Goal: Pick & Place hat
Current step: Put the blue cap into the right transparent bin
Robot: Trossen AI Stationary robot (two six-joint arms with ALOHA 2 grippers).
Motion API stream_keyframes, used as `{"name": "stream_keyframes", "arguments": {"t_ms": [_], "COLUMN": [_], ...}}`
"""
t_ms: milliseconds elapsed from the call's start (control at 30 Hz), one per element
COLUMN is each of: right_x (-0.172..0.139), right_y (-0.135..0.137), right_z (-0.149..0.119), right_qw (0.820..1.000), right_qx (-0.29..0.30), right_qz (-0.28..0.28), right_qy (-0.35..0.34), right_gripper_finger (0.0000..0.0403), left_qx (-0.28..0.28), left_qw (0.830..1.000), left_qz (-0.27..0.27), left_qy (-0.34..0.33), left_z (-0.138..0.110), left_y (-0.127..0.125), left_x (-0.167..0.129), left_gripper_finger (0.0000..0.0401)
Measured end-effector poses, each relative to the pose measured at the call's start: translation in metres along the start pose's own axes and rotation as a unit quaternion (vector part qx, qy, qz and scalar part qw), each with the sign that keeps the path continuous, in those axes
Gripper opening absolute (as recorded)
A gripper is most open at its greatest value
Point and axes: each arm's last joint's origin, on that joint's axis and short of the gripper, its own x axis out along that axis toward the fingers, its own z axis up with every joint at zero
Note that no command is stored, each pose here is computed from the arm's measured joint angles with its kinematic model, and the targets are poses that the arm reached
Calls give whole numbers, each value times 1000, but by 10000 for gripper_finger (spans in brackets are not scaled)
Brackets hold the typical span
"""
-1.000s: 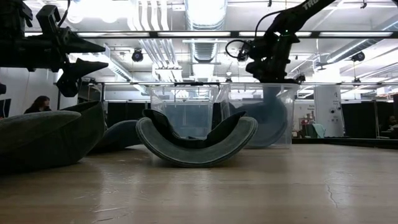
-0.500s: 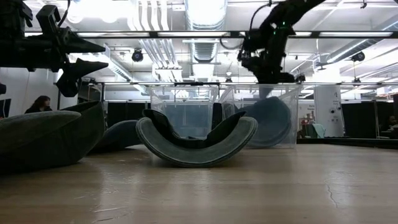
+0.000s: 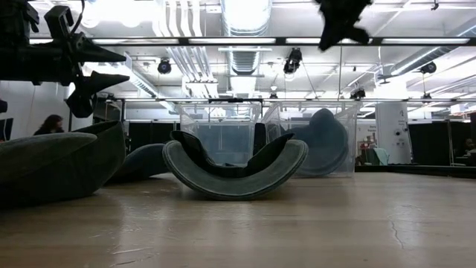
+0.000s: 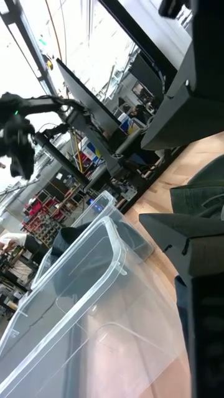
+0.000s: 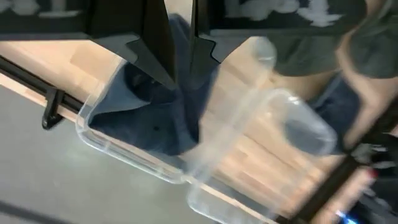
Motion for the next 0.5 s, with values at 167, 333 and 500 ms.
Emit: {"name": "stream_keyframes", "arguments": {"t_ms": [167,333,500], "right_x": [-47,-74,-79], "right_y": [5,0,-9], "right_z": [-31,-70,-105], "right_qw": [998,994,980], "right_qx": [-19,2,24], "right_qz": [39,83,146], "right_qy": [-47,-77,-132], "right_gripper_finger": [38,38,38], "left_qx": [0,-9,-1], "left_qw": [1000,1000,1000], "left_qz": [0,-1,-2], "left_qy": [0,-1,-17], "left_z": [0,1,15], "left_y": [0,-1,-12], "left_x": [0,0,-1], "left_gripper_finger": [169,169,169]}}
